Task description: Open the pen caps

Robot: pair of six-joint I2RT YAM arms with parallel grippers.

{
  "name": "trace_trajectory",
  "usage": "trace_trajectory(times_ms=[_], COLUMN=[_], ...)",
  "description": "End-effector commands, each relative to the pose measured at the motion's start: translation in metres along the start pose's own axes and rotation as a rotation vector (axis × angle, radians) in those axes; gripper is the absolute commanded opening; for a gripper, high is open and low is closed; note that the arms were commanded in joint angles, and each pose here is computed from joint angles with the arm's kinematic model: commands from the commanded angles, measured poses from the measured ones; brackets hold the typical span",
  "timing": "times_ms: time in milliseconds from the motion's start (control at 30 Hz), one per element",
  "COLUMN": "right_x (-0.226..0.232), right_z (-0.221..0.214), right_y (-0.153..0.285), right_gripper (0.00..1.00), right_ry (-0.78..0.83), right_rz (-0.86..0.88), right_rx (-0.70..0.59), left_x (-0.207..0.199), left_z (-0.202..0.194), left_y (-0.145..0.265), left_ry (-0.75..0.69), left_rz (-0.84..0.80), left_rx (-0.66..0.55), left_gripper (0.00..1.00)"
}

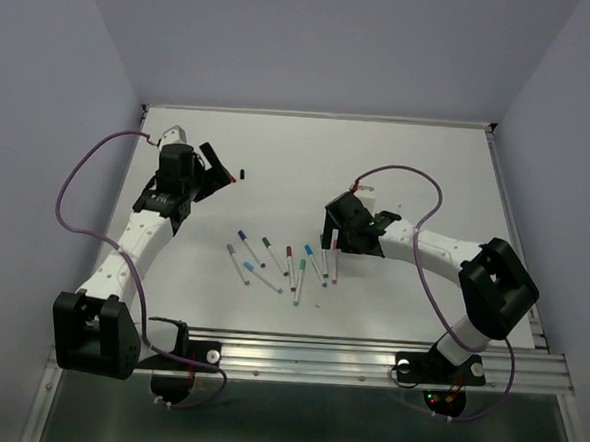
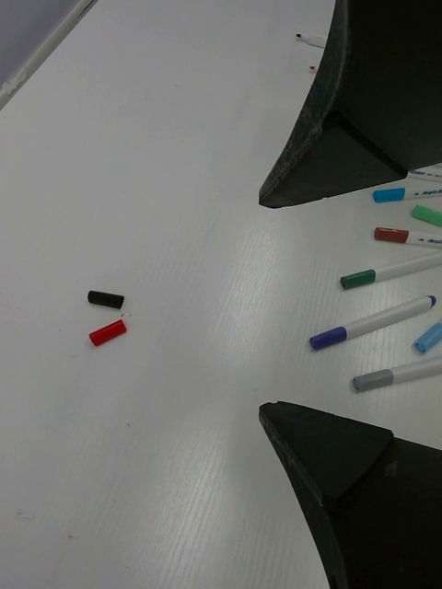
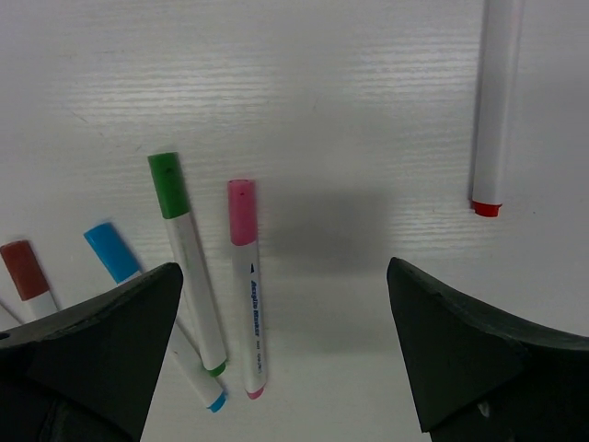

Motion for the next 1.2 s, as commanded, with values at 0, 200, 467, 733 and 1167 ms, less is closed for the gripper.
trace_trajectory(times_ms=[0, 200, 467, 733, 1167], right_x=[0.003, 0.010, 0.018, 0.022, 0.016], right_z=[0.003, -0.011, -0.033, -0.052, -0.041], right_y=[-0.001, -0.008, -0.019, -0.022, -0.007], right_gripper=[0.98, 0.81, 0.69, 0.54, 0.01], right_ry=[-0.015, 0.016, 0.050, 0.089, 0.110], right_rz=[-0.051, -0.040, 0.002, 0.022, 0.061], right_rx=[-0.006, 0.033, 0.097, 0.154, 0.069], left_x=[-0.001, -0.002, -0.002, -0.001, -0.013], left_z=[0.002, 0.000, -0.001, -0.001, -0.003], left_y=[-0.004, -0.007, -0.007, -0.005, 0.001], left_ry=[-0.015, -0.015, -0.012, -0.011, -0.017], left_rz=[-0.026, -0.032, -0.039, -0.040, -0.123], left_rx=[-0.009, 0.004, 0.008, 0.008, 0.049], left_gripper=[0.99, 0.99, 0.99, 0.99, 0.99])
Point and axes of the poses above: each gripper's point midway between its finger pads, its own y axis back along the fingers, its own x axis along the line the jaws close on, z = x × y, the point moved 7 cm from there along y, back along the fingers, and after that the axes turned 15 degrees about y, right-handed, at the moved point
